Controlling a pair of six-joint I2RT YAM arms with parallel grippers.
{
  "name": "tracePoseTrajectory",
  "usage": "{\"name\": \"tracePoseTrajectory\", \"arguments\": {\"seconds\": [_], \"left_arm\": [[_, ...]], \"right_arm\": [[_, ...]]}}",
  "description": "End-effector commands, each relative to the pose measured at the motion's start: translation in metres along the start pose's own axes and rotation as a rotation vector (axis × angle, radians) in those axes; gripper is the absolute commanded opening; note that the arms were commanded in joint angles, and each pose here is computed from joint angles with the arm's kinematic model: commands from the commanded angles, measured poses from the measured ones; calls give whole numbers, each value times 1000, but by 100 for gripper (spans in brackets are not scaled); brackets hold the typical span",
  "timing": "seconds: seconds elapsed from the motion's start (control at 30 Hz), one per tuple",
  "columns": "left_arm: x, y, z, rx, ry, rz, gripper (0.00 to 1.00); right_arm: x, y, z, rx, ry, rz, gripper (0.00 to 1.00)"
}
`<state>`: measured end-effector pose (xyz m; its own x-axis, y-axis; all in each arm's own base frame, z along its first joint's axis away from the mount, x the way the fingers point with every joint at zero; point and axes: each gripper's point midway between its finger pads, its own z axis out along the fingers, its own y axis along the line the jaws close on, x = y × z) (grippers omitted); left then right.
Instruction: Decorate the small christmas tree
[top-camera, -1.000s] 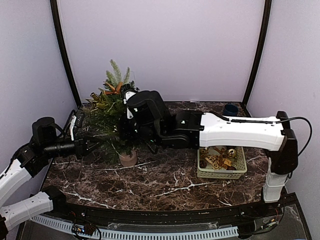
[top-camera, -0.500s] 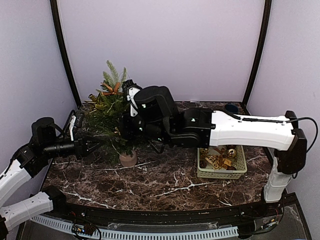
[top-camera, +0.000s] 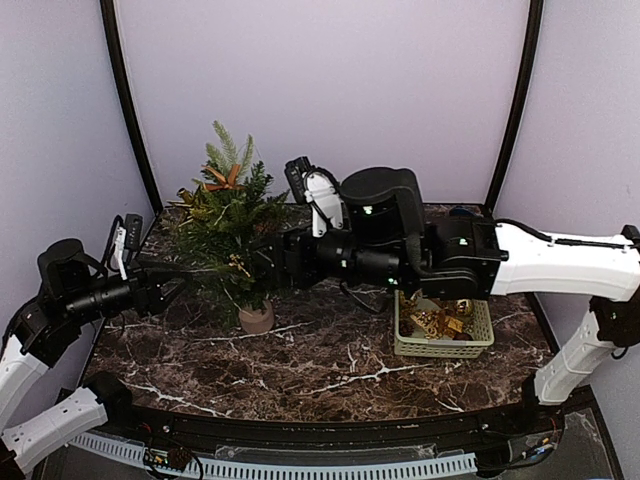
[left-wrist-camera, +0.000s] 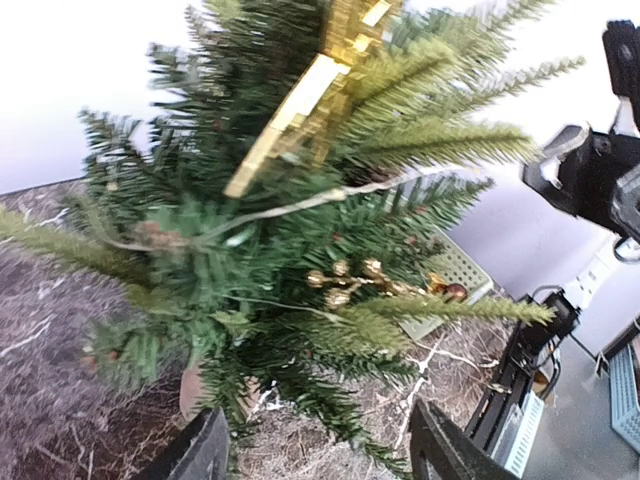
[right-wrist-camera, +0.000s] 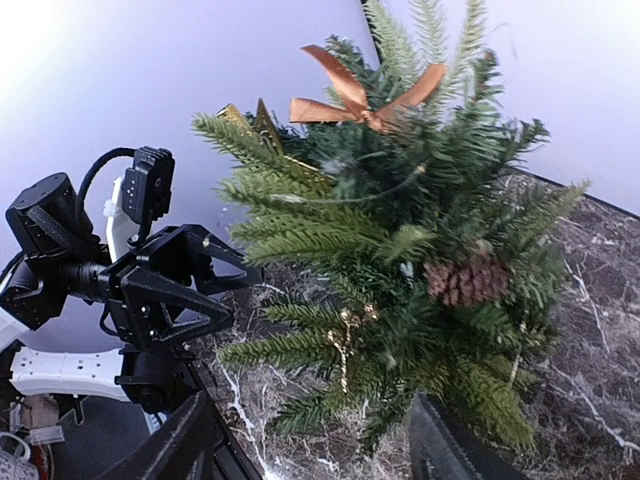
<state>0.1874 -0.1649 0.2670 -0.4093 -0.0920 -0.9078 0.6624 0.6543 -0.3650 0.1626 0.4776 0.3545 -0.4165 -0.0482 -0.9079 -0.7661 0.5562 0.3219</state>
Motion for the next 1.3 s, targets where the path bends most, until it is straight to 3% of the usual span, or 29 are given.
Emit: {"name": "tracePoseTrajectory", "arguments": {"seconds": [0.0, 0.27, 0.73, 0.87, 0.97, 1.1, 1.13, 1.17, 1.2, 1.23, 1.27], "left_arm": [[-11, 17, -9, -141, 8, -54, 67], [-29, 42, -14, -332, 67, -77, 69], [-61, 84, -43, -601, 99, -93, 72], [-80, 124, -54, -752, 61, -97, 73], [-81, 168, -57, -810, 16, -189, 74], [-97, 222, -55, -911, -147, -183, 75], [-84, 233, -51, -921, -140, -188, 76], [-93, 244, -51, -953, -206, -158, 76], [-72, 259, -47, -979, -188, -175, 78], [-81, 266, -51, -1011, -264, -143, 78], [-53, 280, -48, -1038, -234, -163, 81]], "right_arm": [[-9, -22, -36, 61, -47, 18, 74], [-4, -124, -86, 246, -62, 110, 86], [28, -321, -160, 587, 12, 234, 94], [35, -363, -174, 614, -1, 256, 97], [43, -397, -186, 679, -7, 265, 99], [52, -443, -212, 799, -85, 245, 99], [49, -452, -218, 823, -134, 223, 99], [53, -461, -226, 850, -161, 220, 99], [61, -470, -233, 875, -179, 219, 98], [65, -480, -245, 915, -204, 222, 99], [69, -487, -252, 942, -230, 220, 99]]}}
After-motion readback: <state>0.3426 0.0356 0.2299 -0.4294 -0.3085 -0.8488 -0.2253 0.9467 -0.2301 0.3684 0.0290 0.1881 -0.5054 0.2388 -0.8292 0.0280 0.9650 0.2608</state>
